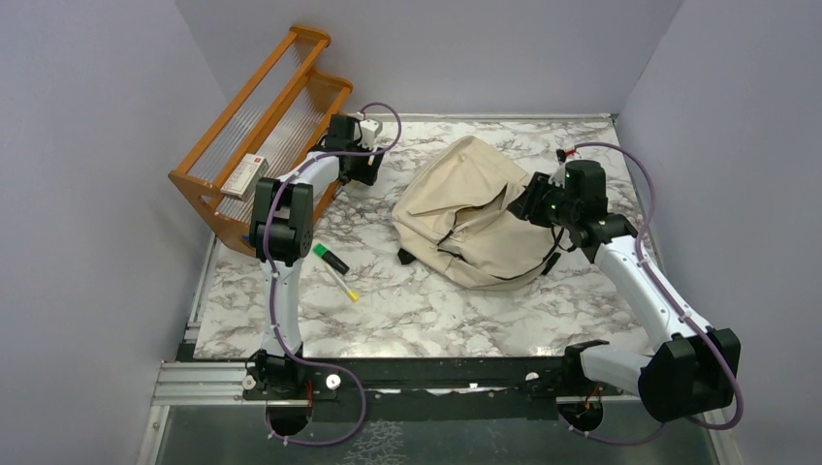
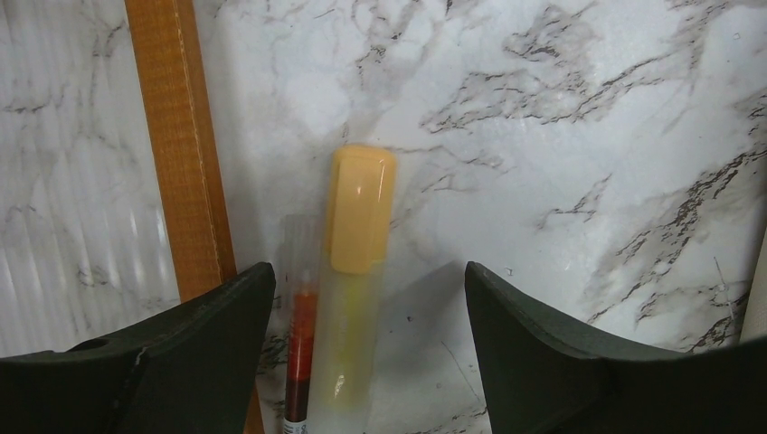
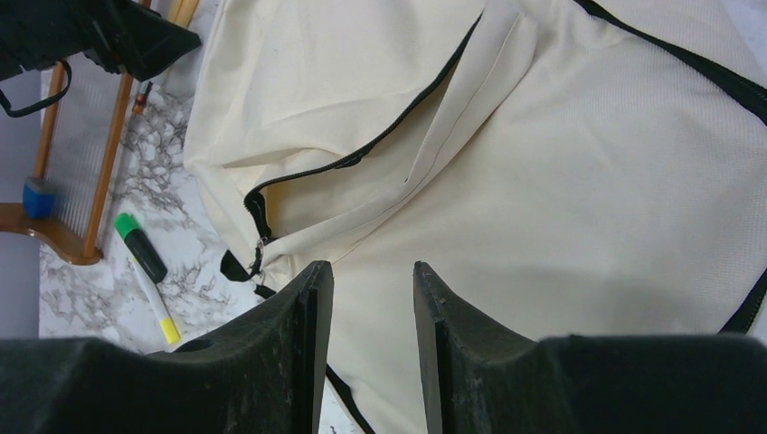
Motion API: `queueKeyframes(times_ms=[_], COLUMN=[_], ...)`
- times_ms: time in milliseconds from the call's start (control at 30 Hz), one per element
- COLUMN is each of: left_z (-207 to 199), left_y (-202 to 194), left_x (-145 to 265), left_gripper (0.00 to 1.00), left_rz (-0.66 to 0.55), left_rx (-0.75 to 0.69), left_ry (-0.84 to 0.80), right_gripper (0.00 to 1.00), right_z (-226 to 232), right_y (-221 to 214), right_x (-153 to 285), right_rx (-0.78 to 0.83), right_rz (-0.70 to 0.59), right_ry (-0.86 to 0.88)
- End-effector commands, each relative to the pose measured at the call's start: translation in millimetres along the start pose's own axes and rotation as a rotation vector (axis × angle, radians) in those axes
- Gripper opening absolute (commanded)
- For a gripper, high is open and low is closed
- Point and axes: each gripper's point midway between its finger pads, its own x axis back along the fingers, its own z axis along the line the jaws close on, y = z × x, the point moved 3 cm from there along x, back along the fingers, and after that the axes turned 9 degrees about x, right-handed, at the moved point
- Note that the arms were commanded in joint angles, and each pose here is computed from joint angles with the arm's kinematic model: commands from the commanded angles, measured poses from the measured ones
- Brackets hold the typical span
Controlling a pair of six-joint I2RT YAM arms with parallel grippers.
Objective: Pack the student bag
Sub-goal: Pick up the stationery from the center of the board.
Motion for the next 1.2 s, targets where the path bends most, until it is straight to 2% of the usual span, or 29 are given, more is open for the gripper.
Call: queueKeyframes(times_ms=[0,200,600,733,1000,1167], left_z=[16,25,13,6,-22,-39], left_y=[5,-8,-46,-50,-55,-64], left_x=[-1,0,9,14,26,33], left_gripper=[0.78,0.79,0.78,0.74,0.55,0.52], left_rz=[-0.009,0.035,0.185,0.199,0.219,0.248], left_rx=[0.006,0.004,0.074,0.1,0.119,0.103], left_ry=[0.053,0.104,0.058,0.032,-0.017,-0.032], right_gripper=[0.43,0.43,0.43,0.43,0.43,0.43], right_z=[2,2,1,2,2,2], right_y=[-1,-1,-3,-3,-5,-7], right_x=[-2,-3,-5,-7,-9,-9], right_rx=[0.009,0.009,0.005,0.005,-0.001,-0.005], right_rz=[0.011,0.012,0.014,0.018,0.022,0.026], right_ry=[0.024,0.026,0.03,0.036,0.037,0.046])
